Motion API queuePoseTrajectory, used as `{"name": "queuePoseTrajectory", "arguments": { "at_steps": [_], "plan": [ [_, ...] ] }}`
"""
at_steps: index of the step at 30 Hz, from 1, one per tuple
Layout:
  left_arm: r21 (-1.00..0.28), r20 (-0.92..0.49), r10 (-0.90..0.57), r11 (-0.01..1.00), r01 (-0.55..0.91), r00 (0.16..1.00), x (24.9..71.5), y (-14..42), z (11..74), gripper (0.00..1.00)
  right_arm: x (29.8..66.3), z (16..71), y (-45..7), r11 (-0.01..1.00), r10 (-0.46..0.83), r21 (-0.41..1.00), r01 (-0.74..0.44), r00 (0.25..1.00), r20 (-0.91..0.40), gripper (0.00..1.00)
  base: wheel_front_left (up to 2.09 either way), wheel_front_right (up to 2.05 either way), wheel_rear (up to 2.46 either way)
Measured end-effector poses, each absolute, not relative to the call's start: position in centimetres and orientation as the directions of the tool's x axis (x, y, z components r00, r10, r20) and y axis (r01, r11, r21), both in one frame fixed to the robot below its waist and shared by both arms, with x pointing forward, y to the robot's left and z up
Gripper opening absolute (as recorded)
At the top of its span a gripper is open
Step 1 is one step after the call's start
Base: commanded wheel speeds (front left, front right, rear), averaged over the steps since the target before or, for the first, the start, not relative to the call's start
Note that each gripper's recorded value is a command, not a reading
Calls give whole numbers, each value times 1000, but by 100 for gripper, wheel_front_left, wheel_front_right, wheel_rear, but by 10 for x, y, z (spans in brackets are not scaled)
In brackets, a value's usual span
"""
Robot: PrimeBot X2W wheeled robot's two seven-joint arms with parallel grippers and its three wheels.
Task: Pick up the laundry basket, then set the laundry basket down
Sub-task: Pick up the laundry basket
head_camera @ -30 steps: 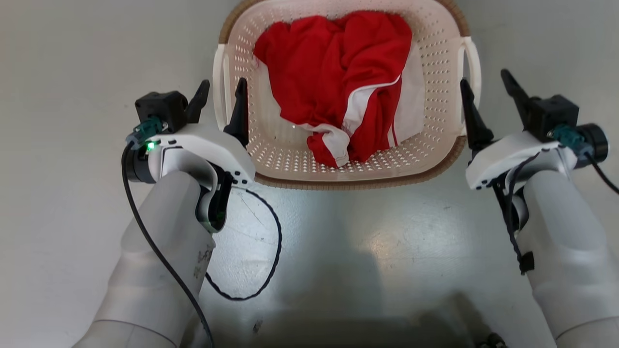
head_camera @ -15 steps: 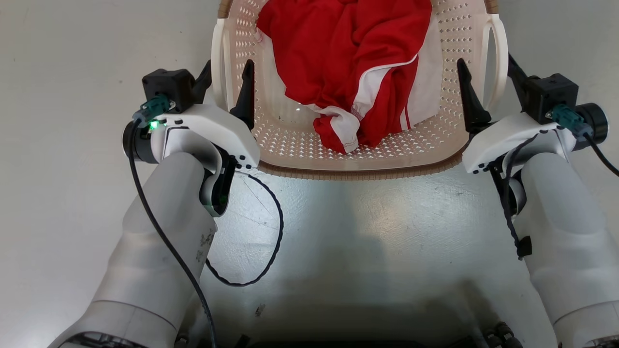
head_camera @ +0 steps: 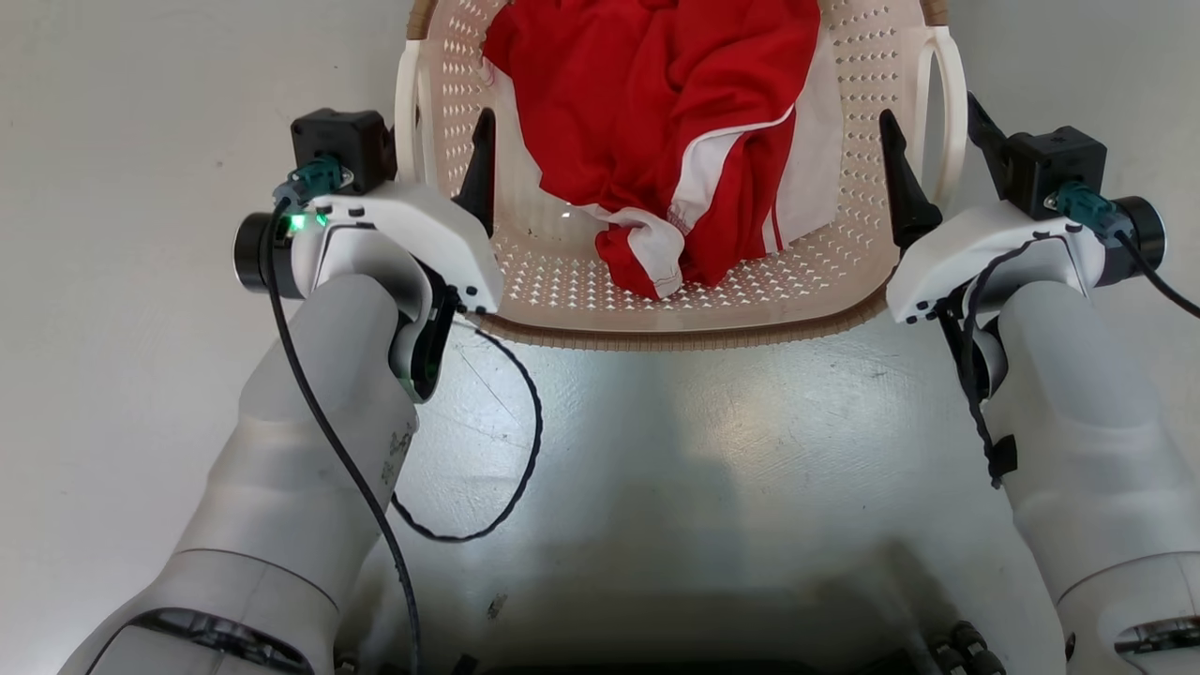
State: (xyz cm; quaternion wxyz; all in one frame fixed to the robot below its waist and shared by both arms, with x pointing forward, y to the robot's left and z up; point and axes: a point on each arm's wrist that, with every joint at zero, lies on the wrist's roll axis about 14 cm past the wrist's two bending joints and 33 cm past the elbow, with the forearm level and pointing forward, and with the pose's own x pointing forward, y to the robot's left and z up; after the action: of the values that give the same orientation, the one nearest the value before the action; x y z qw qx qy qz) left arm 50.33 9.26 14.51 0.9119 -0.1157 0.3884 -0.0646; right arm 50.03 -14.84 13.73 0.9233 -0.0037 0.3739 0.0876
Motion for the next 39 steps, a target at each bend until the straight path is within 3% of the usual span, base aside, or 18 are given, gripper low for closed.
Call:
{"name": "queuePoseTrajectory", "arguments": {
  "at_steps": [13, 14, 15, 16, 28, 39],
  "plan": [
    [-243, -731, -193, 970, 15, 655, 490, 97, 141, 100, 499, 139, -149, 986, 153, 57, -159, 698, -700, 100, 0, 0, 0],
    [-245, -737, -191, 970, 8, 649, 488, 97, 140, 38, 498, 139, -149, 986, 151, 57, -156, 697, -702, 100, 0, 0, 0],
    [-245, -738, -191, 970, 7, 647, 487, 98, 140, 0, 496, 138, -150, 987, 148, 59, -152, 691, -707, 11, 0, 0, 0],
    [-243, -736, -193, 970, 12, 649, 488, 97, 141, 0, 494, 136, -150, 987, 146, 61, -148, 684, -715, 0, 0, 0, 0],
    [-216, -727, -186, 976, 37, 661, 493, 98, 156, 0, 482, 139, -142, 988, 153, 117, -99, 639, -754, 0, 0, 0, 0],
    [-220, -727, -197, 974, 48, 658, 482, 93, 177, 0, 480, 172, -139, 985, 170, 154, -83, 658, -733, 0, 0, 0, 0]
  ]
}}
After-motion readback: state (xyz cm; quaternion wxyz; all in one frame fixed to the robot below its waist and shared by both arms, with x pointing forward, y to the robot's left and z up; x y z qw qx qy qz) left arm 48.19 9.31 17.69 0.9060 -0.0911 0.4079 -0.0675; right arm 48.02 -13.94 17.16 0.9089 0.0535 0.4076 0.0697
